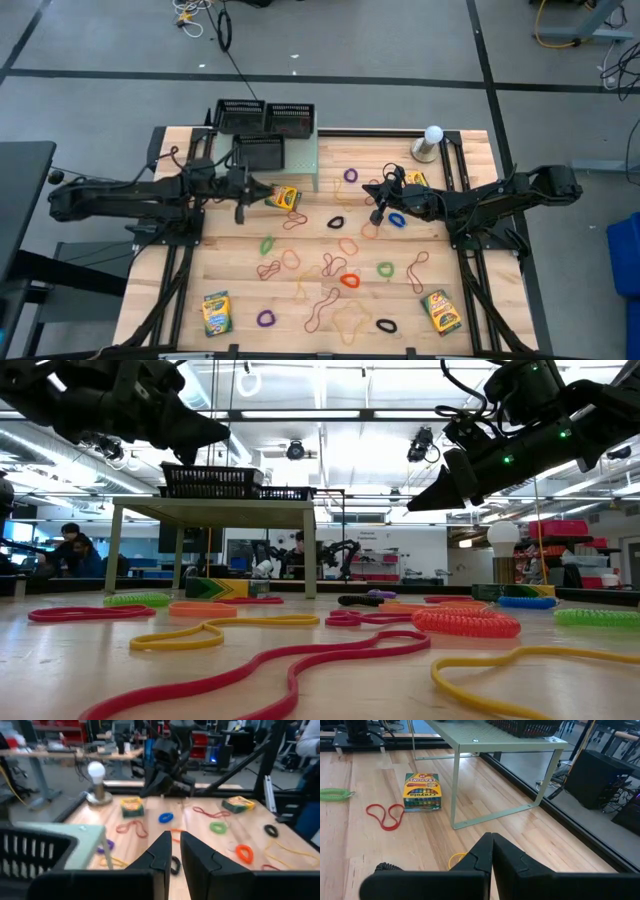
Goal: Pick & Place Office Desk Supplies
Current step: Put the blue spring rubberband into the top left black bin
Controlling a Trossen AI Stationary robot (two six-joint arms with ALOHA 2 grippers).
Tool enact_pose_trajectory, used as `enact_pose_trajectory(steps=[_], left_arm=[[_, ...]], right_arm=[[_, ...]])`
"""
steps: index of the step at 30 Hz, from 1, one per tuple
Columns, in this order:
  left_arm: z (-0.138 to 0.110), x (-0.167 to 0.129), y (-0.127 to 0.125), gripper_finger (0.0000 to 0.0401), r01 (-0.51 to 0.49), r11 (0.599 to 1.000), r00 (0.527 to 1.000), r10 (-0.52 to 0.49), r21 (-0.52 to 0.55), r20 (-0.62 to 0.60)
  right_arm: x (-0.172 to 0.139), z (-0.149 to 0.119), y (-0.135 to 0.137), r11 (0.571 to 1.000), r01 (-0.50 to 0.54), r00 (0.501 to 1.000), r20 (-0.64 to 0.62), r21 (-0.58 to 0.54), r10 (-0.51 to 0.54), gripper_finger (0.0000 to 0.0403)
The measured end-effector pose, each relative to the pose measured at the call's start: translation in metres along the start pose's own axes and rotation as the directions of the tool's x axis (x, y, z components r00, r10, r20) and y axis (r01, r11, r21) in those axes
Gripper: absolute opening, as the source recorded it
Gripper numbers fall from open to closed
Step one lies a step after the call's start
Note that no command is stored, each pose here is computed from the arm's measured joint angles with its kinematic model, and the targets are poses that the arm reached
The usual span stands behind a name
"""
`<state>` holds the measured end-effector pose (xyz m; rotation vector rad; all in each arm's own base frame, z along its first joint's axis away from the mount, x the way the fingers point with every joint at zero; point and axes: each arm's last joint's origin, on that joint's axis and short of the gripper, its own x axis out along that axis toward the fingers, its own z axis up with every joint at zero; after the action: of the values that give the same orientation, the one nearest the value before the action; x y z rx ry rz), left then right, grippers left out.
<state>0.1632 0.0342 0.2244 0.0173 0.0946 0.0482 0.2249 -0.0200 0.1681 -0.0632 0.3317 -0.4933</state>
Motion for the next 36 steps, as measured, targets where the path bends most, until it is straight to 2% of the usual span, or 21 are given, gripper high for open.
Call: enact_pose_trajectory(steps=[8, 14, 21, 24, 26, 30, 36], left_arm=[[-0.003, 0.005, 0.000, 0.0044, -0.004, 1.000, 1.000, 0.004, 0.000, -0.021], [0.002, 0.006, 0.000, 0.0033, -0.004, 1.000, 0.999, 0.004, 0.007, 0.035], [0.027, 0.004, 0.003, 0.0019, -0.108, 0.992, 0.988, 0.100, 0.065, 0.114], [0.038, 0.004, 0.005, 0.0019, -0.166, 0.984, 0.979, 0.158, 0.057, 0.129], [0.044, 0.004, 0.006, 0.0023, -0.170, 0.984, 0.979, 0.163, 0.051, 0.120], [0.045, 0.005, 0.000, 0.0020, -0.123, 0.991, 0.986, 0.116, 0.053, 0.118], [0.039, 0.012, -0.028, 0.0006, -0.014, 0.996, 0.998, 0.008, 0.086, 0.067]], right_arm=[[0.000, 0.000, 0.000, 1.000, 0.000, 1.000, 0.000, 0.000, 0.000, 0.0016], [0.000, 0.000, 0.000, 1.000, 0.000, 1.000, 0.000, 0.000, 0.000, 0.0016], [0.000, 0.000, 0.000, 1.000, 0.000, 1.000, 0.000, 0.000, 0.000, 0.0016], [0.000, 0.000, 0.000, 1.000, 0.000, 1.000, 0.000, 0.000, 0.000, 0.0016], [0.000, 0.000, 0.000, 1.000, 0.000, 1.000, 0.000, 0.000, 0.000, 0.0016], [0.000, 0.000, 0.000, 1.000, 0.000, 1.000, 0.001, 0.000, 0.000, 0.0016], [0.000, 0.000, 0.000, 1.000, 0.000, 1.000, 0.001, 0.000, 0.000, 0.0016]])
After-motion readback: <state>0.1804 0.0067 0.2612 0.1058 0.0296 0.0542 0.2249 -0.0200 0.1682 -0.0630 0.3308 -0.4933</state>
